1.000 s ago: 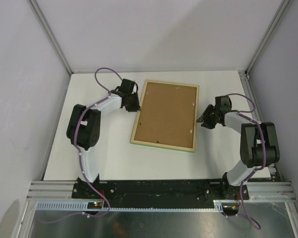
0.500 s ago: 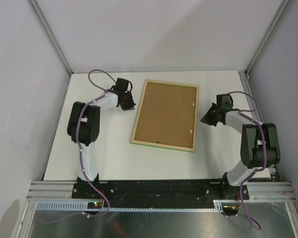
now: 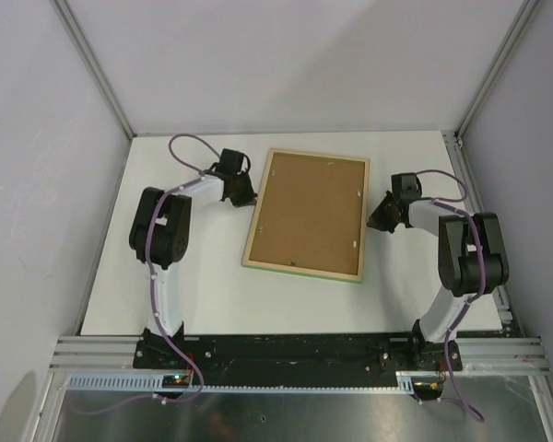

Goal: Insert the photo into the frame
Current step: Place the photo frame at the center of the board.

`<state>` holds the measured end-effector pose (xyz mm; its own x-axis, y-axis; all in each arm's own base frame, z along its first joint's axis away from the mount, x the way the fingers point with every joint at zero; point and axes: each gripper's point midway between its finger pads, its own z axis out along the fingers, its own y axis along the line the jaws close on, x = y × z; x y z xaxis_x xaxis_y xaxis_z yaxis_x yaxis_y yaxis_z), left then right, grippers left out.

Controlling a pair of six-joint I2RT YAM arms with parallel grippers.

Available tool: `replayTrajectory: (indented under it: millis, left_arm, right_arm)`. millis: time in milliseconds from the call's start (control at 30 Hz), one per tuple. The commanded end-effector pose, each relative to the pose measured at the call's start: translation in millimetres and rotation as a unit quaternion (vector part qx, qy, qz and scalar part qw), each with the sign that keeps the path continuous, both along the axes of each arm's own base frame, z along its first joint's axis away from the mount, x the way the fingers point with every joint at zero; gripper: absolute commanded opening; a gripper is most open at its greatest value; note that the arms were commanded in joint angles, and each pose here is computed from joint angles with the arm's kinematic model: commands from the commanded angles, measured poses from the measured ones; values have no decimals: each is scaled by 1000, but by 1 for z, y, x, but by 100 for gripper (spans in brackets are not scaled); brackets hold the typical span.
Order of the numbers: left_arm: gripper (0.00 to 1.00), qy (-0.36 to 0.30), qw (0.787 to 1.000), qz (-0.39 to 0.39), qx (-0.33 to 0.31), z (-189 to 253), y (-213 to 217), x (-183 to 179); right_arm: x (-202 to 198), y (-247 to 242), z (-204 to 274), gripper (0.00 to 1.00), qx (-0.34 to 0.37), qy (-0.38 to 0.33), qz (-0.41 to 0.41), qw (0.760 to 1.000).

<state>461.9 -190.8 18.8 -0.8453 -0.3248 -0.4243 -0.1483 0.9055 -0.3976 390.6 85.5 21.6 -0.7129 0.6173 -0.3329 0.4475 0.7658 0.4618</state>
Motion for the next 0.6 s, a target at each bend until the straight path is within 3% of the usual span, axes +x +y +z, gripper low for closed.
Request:
replayTrajectory:
  millis: [0,567]
  left_arm:
    - [0,58,998,5,-4,-18,-10,-51]
    - [0,42,998,0,-53,14,13,-183]
  right_arm:
    - [9,16,7,7,5,-11,9,1000]
    - [-69,81,13,6,-34,11,123,992]
